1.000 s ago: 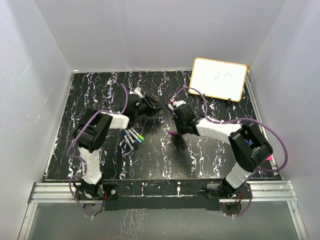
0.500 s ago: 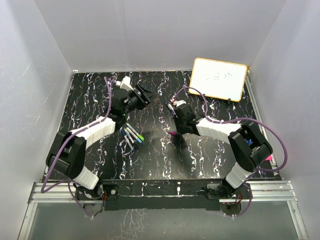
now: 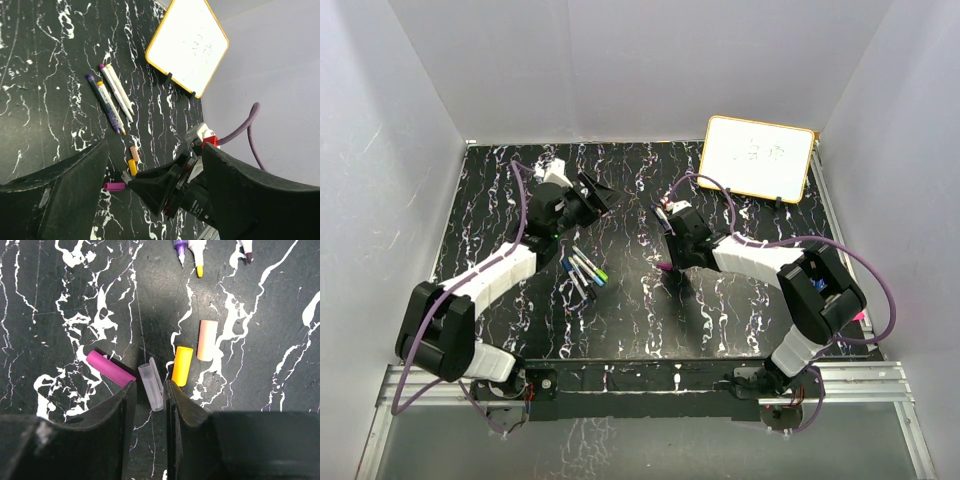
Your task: Open the pen caps
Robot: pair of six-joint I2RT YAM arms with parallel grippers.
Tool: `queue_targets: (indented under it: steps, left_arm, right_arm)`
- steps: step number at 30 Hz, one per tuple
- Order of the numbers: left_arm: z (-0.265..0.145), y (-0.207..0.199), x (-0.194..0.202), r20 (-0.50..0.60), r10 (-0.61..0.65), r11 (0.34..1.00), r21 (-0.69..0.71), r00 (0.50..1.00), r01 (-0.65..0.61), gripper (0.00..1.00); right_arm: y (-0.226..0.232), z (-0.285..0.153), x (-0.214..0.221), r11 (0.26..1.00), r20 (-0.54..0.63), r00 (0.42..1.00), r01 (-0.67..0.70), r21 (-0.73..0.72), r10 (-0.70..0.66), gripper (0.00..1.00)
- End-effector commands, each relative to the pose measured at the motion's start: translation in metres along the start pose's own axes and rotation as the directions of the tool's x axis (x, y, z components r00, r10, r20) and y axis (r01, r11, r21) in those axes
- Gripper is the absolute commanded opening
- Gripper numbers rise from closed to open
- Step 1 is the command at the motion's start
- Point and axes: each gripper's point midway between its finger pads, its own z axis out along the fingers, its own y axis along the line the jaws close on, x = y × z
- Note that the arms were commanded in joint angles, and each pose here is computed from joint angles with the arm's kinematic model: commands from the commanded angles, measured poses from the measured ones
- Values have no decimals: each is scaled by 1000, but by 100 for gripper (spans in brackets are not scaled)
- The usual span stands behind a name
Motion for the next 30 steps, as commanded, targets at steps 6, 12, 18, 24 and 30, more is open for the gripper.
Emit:
queue_targets:
  steps: [6, 12, 18, 24, 30]
  left_arm:
    - [-41, 33, -24, 100, -16, 997, -78, 995, 24, 99]
    - [-64, 53, -40, 169, -19, 988, -150, 985, 45, 99]
    - [-92, 67, -56, 274, -8, 972, -222, 962, 71, 99]
    - [-106, 78, -61, 315, -24, 962, -250, 949, 108, 98]
    - [-113, 82, -66, 328, -29, 959, -256, 944, 118, 98]
  right_arm:
    - [58, -40, -65, 979, 224, 972, 113, -172, -73, 44]
    - [107, -31, -68, 947, 225, 961, 217, -238, -163, 51]
    - [143, -16, -69, 930, 226, 946, 283, -236, -231, 51]
    - [167, -1, -69, 917, 218, 938, 320, -237, -271, 49]
    - [183, 11, -64, 903, 200, 933, 345, -254, -300, 47]
